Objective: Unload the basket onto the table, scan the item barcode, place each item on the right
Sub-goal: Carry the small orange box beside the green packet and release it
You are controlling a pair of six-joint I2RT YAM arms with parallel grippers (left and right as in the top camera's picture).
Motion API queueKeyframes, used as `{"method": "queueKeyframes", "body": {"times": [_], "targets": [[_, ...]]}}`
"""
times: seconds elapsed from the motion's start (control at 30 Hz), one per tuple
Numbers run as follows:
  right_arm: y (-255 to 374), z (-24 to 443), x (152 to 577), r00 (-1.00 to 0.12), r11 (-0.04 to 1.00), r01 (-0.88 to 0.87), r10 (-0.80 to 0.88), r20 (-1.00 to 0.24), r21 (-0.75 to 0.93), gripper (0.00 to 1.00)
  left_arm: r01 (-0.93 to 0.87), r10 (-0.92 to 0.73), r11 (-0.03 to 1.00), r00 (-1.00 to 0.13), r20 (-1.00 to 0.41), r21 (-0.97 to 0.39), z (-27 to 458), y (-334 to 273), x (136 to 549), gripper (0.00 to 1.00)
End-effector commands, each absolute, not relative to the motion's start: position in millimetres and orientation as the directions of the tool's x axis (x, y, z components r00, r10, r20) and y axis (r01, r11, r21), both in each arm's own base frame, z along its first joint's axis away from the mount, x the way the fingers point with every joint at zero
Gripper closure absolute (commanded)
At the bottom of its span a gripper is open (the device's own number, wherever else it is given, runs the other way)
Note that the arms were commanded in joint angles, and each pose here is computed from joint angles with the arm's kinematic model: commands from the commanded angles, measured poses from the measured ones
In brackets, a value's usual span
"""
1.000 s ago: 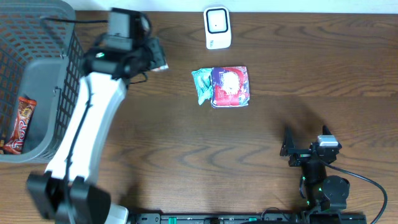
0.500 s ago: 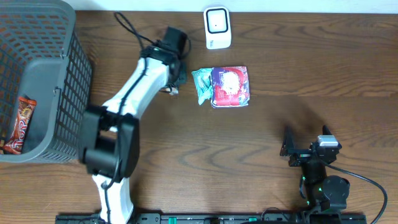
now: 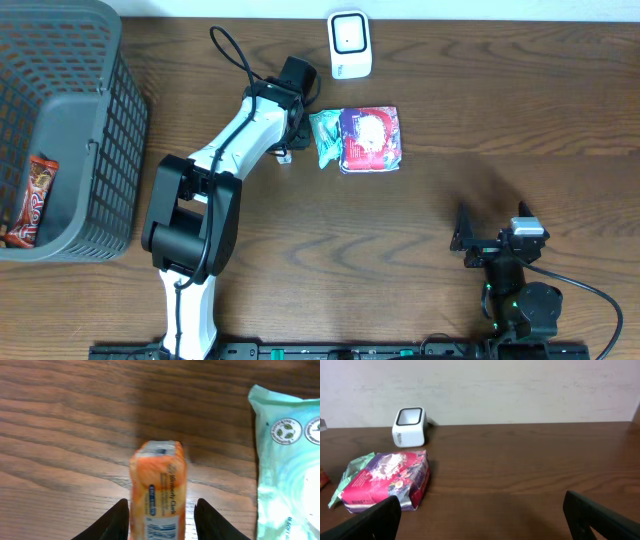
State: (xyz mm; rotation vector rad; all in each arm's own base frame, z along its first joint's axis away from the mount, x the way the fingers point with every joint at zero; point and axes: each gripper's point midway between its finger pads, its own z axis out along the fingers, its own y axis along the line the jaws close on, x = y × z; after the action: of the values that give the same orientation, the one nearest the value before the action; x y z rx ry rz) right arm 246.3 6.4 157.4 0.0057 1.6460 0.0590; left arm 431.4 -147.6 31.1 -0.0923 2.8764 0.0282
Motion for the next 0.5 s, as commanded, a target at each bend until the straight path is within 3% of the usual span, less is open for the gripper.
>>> {"method": "queueKeyframes", "body": {"times": [0.0,0.2,0.3,0.47], "targets": [[5,156,246,-0.076,0.999,-0.027,0.025,-0.997,0.027,0.01,-0.026,-0.055,0.993,-0.966,-0.253,-0.119,43,-170,432,0.58],[5,156,246,-0.076,0.999,-0.027,0.025,-0.997,0.027,0.01,0.054,-0.045,0.933,-0.963,-0.264,-0.355,68,-214,435,0.58],[5,156,246,-0.076,0.999,-0.027,0.025,-0.997,0.027,0.01,0.069,-0.056,0.931,-0.943,-0.327,-0.358,85,-213,445,0.57],[5,156,246,-0.076,0.999,-0.027,0.025,-0.997,0.027,0.01,0.014,-0.095,0.974,-0.883,-0.460,-0.228,122,-179,459,0.53]]}}
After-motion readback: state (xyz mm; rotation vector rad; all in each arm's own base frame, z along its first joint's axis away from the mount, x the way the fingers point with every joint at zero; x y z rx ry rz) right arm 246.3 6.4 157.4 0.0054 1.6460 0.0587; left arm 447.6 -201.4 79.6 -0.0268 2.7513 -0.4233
